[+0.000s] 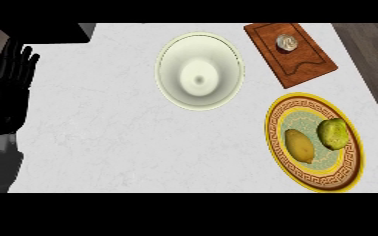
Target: Pick the pear from the plate and place it in the bowl
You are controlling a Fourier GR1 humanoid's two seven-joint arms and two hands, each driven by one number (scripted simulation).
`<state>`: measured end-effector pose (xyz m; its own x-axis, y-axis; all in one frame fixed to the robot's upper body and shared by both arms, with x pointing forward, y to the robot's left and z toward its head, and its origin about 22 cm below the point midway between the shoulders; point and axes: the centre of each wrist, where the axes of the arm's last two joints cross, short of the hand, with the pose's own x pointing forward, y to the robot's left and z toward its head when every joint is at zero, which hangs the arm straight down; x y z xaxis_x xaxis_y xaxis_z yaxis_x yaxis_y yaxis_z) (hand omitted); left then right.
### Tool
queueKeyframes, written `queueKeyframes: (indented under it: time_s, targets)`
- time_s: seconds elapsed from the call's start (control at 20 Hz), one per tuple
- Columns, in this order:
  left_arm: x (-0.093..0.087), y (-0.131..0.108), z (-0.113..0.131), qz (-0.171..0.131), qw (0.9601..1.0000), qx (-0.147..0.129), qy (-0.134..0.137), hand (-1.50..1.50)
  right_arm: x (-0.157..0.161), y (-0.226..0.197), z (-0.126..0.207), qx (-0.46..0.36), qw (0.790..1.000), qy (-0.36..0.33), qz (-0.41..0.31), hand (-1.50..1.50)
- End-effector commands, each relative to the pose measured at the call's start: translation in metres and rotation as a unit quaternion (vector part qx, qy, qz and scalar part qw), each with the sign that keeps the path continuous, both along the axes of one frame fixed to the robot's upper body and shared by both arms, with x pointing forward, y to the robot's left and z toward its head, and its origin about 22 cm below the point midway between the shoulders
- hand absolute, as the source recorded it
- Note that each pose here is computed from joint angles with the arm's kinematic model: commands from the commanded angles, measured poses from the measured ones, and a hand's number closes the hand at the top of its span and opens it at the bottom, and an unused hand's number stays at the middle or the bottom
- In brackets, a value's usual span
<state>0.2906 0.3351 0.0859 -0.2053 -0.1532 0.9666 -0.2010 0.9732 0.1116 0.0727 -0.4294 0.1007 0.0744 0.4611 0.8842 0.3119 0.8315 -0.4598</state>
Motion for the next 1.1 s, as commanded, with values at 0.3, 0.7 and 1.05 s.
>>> queueKeyframes:
  time_s: [0.3,0.7,1.05]
  targets:
    - [0.003,-0.006,-0.003,-0.007,1.0,-0.004,-0.003,0.0,0.008,-0.013,-0.002,-0.014,0.996,0.085,0.035,-1.5]
    - [-0.005,0.0,-0.005,-0.005,1.0,-0.001,0.004,0.0,0.039,-0.008,-0.046,-0.002,0.995,0.09,0.04,-1.5]
    - [0.015,-0.01,-0.008,-0.016,0.9998,-0.007,-0.006,0.0,0.08,0.0,-0.077,0.013,0.993,0.115,0.036,-1.5]
